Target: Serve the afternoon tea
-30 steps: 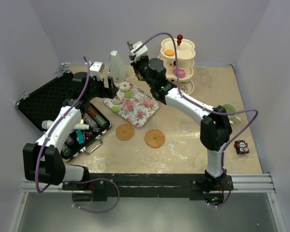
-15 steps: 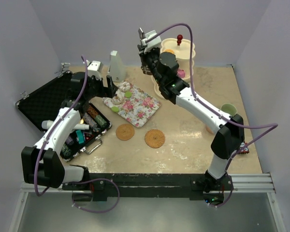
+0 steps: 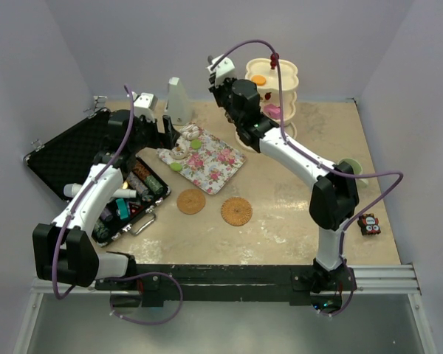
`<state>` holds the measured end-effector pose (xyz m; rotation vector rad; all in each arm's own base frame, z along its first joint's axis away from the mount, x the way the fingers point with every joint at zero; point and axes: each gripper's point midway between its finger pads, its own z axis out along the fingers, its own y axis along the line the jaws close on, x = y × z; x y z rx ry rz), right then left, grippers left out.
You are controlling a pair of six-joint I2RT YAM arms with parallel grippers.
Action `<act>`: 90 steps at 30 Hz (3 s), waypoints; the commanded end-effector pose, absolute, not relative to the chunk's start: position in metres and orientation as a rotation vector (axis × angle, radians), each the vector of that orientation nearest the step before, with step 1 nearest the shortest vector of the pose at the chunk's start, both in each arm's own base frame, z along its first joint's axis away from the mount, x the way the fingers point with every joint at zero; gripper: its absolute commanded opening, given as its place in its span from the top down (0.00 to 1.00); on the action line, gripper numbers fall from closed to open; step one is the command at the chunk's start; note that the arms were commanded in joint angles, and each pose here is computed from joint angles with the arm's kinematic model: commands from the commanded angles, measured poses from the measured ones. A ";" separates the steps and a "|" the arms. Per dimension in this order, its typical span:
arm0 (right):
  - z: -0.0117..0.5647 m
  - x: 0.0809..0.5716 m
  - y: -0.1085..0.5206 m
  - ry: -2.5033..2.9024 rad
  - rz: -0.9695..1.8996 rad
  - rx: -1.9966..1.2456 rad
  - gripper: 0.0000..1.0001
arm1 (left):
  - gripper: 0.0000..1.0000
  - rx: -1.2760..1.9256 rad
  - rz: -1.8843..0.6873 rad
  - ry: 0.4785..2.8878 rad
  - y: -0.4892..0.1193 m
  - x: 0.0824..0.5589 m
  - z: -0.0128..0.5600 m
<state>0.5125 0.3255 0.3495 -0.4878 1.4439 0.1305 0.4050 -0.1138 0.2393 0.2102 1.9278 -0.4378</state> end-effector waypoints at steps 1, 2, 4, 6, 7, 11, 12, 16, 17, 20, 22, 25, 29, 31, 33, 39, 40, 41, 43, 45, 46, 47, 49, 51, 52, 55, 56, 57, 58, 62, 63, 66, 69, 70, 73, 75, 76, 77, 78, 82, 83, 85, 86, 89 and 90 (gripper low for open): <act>0.426 0.508 0.312 1.287 0.126 -0.423 0.99 | 0.05 0.207 -0.447 1.868 -0.115 0.407 0.259; 0.428 0.509 0.311 1.283 0.125 -0.423 1.00 | 0.05 0.207 -0.447 1.867 -0.115 0.407 0.260; 0.429 0.512 0.310 1.277 0.122 -0.426 0.99 | 0.05 0.208 -0.449 1.868 -0.115 0.407 0.259; 0.429 0.517 0.308 1.279 0.115 -0.424 0.99 | 0.05 0.209 -0.448 1.869 -0.115 0.407 0.258; 0.428 0.520 0.307 1.281 0.113 -0.422 1.00 | 0.05 0.210 -0.449 1.871 -0.115 0.407 0.258; 0.424 0.533 0.298 1.288 0.085 -0.411 0.99 | 0.05 0.209 -0.448 1.874 -0.115 0.408 0.257; 0.422 0.538 0.294 1.293 0.075 -0.409 0.99 | 0.05 0.209 -0.448 1.876 -0.115 0.407 0.256; 0.416 0.549 0.293 1.306 0.068 -0.420 0.98 | 0.05 0.211 -0.451 1.877 -0.115 0.407 0.256; 0.415 0.552 0.293 1.308 0.068 -0.423 0.98 | 0.05 0.213 -0.454 1.880 -0.116 0.408 0.255; 0.411 0.559 0.291 1.320 0.060 -0.425 0.98 | 0.05 0.215 -0.457 1.878 -0.116 0.407 0.256; 0.403 0.564 0.290 1.341 0.049 -0.427 0.98 | 0.05 0.217 -0.460 1.883 -0.117 0.407 0.254; 0.398 0.566 0.284 1.363 0.027 -0.415 0.98 | 0.05 0.219 -0.463 1.881 -0.117 0.407 0.255; 0.397 0.568 0.276 1.376 0.004 -0.396 0.97 | 0.05 0.218 -0.468 1.880 -0.118 0.407 0.256; 0.395 0.570 0.273 1.383 -0.007 -0.387 0.97 | 0.05 0.219 -0.467 1.881 -0.118 0.406 0.256; 0.394 0.570 0.271 1.386 -0.020 -0.384 0.97 | 0.05 0.219 -0.469 1.880 -0.118 0.407 0.256; 0.400 0.570 0.264 1.381 -0.049 -0.367 0.97 | 0.05 0.219 -0.471 1.880 -0.119 0.407 0.256; 0.400 0.570 0.263 1.382 -0.057 -0.365 0.97 | 0.05 0.219 -0.471 1.878 -0.119 0.406 0.257; 0.402 0.570 0.261 1.379 -0.064 -0.362 0.97 | 0.05 0.220 -0.473 1.880 -0.119 0.407 0.256; 0.404 0.570 0.259 1.377 -0.077 -0.358 0.97 | 0.05 0.220 -0.473 1.881 -0.119 0.407 0.255; 0.405 0.571 0.257 1.378 -0.085 -0.357 0.97 | 0.05 0.220 -0.475 1.880 -0.119 0.406 0.256; 0.405 0.571 0.256 1.378 -0.089 -0.353 0.97 | 0.05 0.219 -0.475 1.881 -0.119 0.407 0.255; 0.407 0.571 0.255 1.375 -0.091 -0.352 0.97 | 0.05 0.221 -0.477 1.881 -0.119 0.407 0.255; 0.409 0.571 0.253 1.373 -0.095 -0.350 0.97 | 0.05 0.221 -0.477 1.880 -0.119 0.406 0.256; 0.409 0.572 0.250 1.374 -0.105 -0.348 0.97 | 0.05 0.222 -0.478 1.880 -0.120 0.406 0.256; 0.411 0.572 0.249 1.373 -0.106 -0.346 0.97 | 0.05 0.222 -0.478 1.880 -0.120 0.406 0.256; 0.412 0.573 0.247 1.373 -0.118 -0.345 0.97 | 0.05 0.221 -0.481 1.880 -0.120 0.406 0.256; 0.412 0.574 0.245 1.373 -0.123 -0.345 0.96 | 0.05 0.222 -0.481 1.878 -0.120 0.406 0.257; 0.414 0.573 0.245 1.371 -0.127 -0.346 0.97 | 0.05 0.223 -0.482 1.878 -0.120 0.406 0.257; 0.413 0.574 0.244 1.375 -0.128 -0.346 0.96 | 0.05 0.223 -0.482 1.877 -0.120 0.406 0.258; 0.408 0.576 0.243 1.389 -0.137 -0.355 0.96 | 0.05 0.223 -0.486 1.880 -0.121 0.406 0.256; 0.405 0.577 0.243 1.396 -0.137 -0.357 0.96 | 0.05 0.223 -0.486 1.880 -0.121 0.406 0.257; 0.397 0.579 0.243 1.420 -0.148 -0.371 0.90 | 0.05 0.223 -0.486 1.880 -0.121 0.406 0.257; 0.392 0.578 0.244 1.431 -0.146 -0.378 0.79 | 0.05 0.224 -0.488 1.880 -0.121 0.406 0.256; 0.392 0.578 0.244 1.431 -0.146 -0.378 0.75 | 0.05 0.224 -0.488 1.880 -0.121 0.406 0.257; 0.395 0.576 0.245 1.424 -0.134 -0.379 0.64 | 0.05 0.224 -0.488 1.880 -0.121 0.406 0.257; 0.398 0.575 0.247 1.418 -0.119 -0.379 0.61 | 0.05 0.224 -0.488 1.881 -0.121 0.406 0.256; 0.401 0.574 0.248 1.412 -0.110 -0.380 0.60 | 0.05 0.224 -0.488 1.883 -0.121 0.406 0.256; 0.403 0.574 0.249 1.409 -0.101 -0.380 0.59 | 0.05 0.224 -0.488 1.880 -0.121 0.406 0.257; 0.403 0.573 0.250 1.408 -0.091 -0.383 0.58 | 0.05 0.224 -0.488 1.883 -0.121 0.406 0.256; 0.410 0.568 0.254 1.394 -0.050 -0.389 0.55 | 0.05 0.226 -0.488 1.885 -0.121 0.406 0.255; 0.412 0.567 0.256 1.389 -0.035 -0.393 0.54 | 0.05 0.226 -0.488 1.884 -0.121 0.406 0.256; 0.415 0.563 0.260 1.379 0.001 -0.398 0.53 | 0.05 0.226 -0.488 1.885 -0.121 0.406 0.255; 0.418 0.561 0.261 1.370 0.016 -0.400 0.52 | 0.05 0.226 -0.491 1.886 -0.121 0.406 0.255; 0.426 0.556 0.262 1.359 0.047 -0.389 0.50 | 0.05 0.227 -0.490 1.887 -0.121 0.406 0.255; 0.429 0.554 0.263 1.353 0.060 -0.387 0.50 | 0.05 0.227 -0.490 1.885 -0.121 0.406 0.256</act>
